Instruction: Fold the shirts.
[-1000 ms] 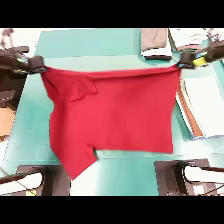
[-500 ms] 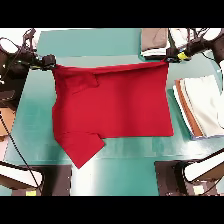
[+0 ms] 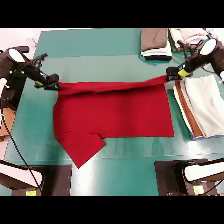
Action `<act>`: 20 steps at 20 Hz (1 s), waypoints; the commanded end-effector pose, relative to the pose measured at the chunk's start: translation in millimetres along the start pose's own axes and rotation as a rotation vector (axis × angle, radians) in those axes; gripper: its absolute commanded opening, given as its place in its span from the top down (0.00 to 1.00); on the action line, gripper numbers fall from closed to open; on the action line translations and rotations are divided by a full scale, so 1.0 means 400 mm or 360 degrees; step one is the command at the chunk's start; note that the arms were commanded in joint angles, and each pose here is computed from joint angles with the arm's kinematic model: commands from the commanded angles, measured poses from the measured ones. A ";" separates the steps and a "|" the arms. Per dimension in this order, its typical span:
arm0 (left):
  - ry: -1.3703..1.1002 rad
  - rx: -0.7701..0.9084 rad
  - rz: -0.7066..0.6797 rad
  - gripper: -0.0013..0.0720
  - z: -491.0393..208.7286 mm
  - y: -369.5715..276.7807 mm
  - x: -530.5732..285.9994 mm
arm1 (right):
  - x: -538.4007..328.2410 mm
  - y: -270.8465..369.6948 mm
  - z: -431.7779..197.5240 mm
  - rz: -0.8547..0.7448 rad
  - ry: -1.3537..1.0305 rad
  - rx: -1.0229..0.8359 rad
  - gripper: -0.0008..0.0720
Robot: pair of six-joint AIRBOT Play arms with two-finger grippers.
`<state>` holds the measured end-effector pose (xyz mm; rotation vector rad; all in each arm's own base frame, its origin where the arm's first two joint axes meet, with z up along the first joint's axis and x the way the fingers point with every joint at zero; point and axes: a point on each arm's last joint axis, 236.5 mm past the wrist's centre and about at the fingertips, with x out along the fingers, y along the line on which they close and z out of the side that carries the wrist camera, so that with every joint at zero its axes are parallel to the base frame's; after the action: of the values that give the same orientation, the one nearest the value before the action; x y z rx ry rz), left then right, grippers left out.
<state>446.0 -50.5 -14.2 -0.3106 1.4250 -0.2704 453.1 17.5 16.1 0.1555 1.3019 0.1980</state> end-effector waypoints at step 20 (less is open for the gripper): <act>0.0253 -0.0448 -0.0025 0.32 -0.677 0.002 0.108 | -0.240 0.101 -0.079 0.0034 -0.0262 -0.0038 0.47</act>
<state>203.5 -58.0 -68.8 -0.4135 1.6230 -0.1009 396.0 32.1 102.0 0.1568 1.1501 0.2080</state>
